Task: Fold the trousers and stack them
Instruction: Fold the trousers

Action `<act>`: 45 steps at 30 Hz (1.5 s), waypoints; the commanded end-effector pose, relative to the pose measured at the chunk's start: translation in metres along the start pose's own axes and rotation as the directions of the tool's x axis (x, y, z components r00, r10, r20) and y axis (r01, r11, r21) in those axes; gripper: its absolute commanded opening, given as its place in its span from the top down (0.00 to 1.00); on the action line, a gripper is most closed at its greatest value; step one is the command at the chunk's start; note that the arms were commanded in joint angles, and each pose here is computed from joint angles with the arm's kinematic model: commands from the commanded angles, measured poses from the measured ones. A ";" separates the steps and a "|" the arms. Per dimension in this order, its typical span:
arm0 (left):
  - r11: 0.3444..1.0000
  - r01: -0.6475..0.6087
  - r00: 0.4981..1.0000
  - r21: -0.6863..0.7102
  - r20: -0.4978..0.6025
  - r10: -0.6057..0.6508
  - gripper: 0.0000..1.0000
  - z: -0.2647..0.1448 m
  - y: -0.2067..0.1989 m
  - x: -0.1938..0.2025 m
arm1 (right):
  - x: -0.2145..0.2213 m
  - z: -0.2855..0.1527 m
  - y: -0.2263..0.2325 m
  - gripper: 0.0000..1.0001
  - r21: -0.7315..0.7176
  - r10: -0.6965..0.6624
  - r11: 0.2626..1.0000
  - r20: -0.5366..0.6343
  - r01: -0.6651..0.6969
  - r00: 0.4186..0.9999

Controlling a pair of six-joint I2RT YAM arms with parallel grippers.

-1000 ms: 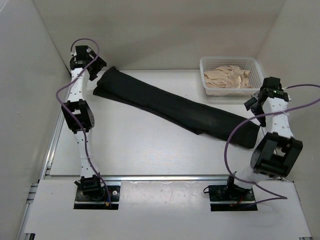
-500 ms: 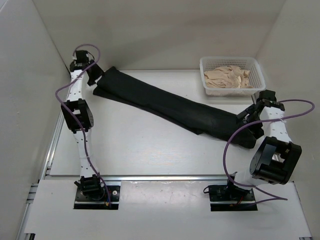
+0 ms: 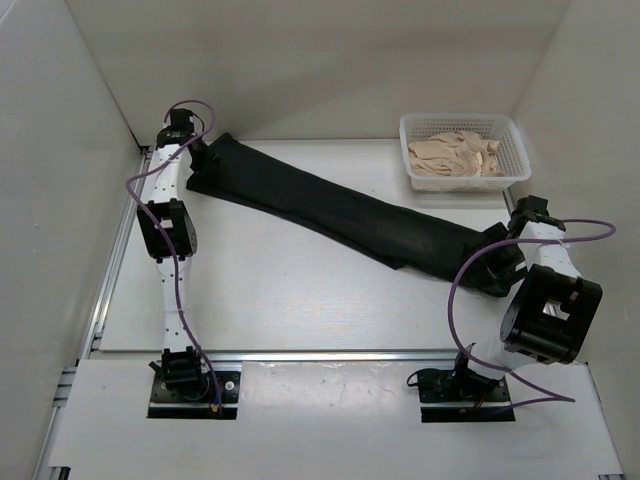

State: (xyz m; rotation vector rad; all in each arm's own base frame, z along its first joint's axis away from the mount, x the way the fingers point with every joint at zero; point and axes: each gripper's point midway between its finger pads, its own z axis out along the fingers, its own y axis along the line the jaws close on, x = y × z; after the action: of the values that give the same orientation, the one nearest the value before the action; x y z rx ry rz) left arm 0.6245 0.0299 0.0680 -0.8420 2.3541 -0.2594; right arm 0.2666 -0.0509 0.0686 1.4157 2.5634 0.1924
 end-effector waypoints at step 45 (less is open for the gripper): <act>0.992 0.034 0.999 -0.123 0.036 -0.030 0.90 -0.070 0.058 -0.024 | -0.053 0.022 0.017 1.00 0.004 0.077 0.997 0.155 -0.078 0.985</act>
State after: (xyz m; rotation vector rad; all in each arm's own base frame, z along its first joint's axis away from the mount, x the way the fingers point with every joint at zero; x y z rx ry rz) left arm 0.5727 0.0639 0.0892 -0.9309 2.3997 -0.1731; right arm 0.3075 -0.0647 0.0356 1.5120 2.4577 0.1848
